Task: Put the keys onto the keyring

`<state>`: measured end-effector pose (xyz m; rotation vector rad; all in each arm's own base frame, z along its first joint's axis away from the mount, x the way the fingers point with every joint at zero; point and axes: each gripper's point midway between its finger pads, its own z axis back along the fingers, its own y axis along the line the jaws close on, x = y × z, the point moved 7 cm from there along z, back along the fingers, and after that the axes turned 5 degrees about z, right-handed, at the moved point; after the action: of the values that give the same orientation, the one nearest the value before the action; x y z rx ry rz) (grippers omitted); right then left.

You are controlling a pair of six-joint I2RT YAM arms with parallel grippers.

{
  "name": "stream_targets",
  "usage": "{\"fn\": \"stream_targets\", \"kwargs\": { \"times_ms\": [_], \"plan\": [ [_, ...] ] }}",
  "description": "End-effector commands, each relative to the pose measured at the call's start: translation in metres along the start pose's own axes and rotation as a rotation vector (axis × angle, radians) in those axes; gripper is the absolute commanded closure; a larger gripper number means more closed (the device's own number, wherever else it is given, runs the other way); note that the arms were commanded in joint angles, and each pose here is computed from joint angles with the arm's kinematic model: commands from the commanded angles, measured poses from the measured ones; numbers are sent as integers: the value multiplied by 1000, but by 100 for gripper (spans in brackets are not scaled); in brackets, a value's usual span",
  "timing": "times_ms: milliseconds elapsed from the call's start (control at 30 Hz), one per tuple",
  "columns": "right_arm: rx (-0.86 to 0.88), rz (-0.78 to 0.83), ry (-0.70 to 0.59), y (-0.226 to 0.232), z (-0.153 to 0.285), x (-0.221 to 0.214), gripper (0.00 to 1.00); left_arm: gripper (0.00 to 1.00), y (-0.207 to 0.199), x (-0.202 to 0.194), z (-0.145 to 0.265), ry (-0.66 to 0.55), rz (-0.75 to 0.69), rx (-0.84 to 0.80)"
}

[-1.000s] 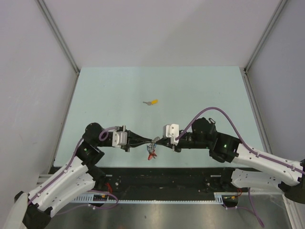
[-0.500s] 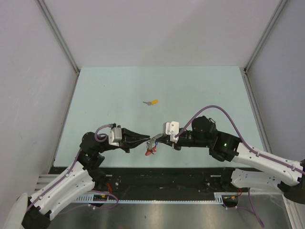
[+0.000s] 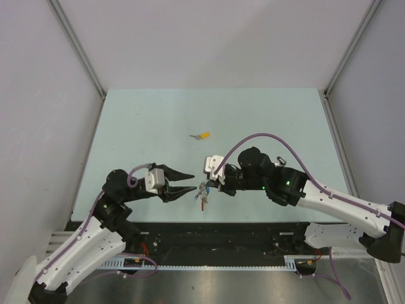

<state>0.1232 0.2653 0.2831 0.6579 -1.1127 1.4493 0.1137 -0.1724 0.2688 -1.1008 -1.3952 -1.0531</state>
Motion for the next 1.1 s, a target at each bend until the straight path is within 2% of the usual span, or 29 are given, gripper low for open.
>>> {"fn": "stream_targets", "kwargs": {
  "times_ms": [0, 233, 433, 1067],
  "plan": [
    [-45, -14, -24, -8, 8, 22, 100, 55, 2, 5, 1, 127, -25, -34],
    [-75, -56, 33, -10, -1, 14, 100, 51, 6, -8, -1, 238, 85, 4],
    [-85, -74, 42, -11, -6, 12, 100, 52, 8, -17, -5, 309, 132, 16],
    [-67, -106, 69, -7, -19, 6, 100, 64, 15, -32, -23, 370, 98, -21]
  ]
}}
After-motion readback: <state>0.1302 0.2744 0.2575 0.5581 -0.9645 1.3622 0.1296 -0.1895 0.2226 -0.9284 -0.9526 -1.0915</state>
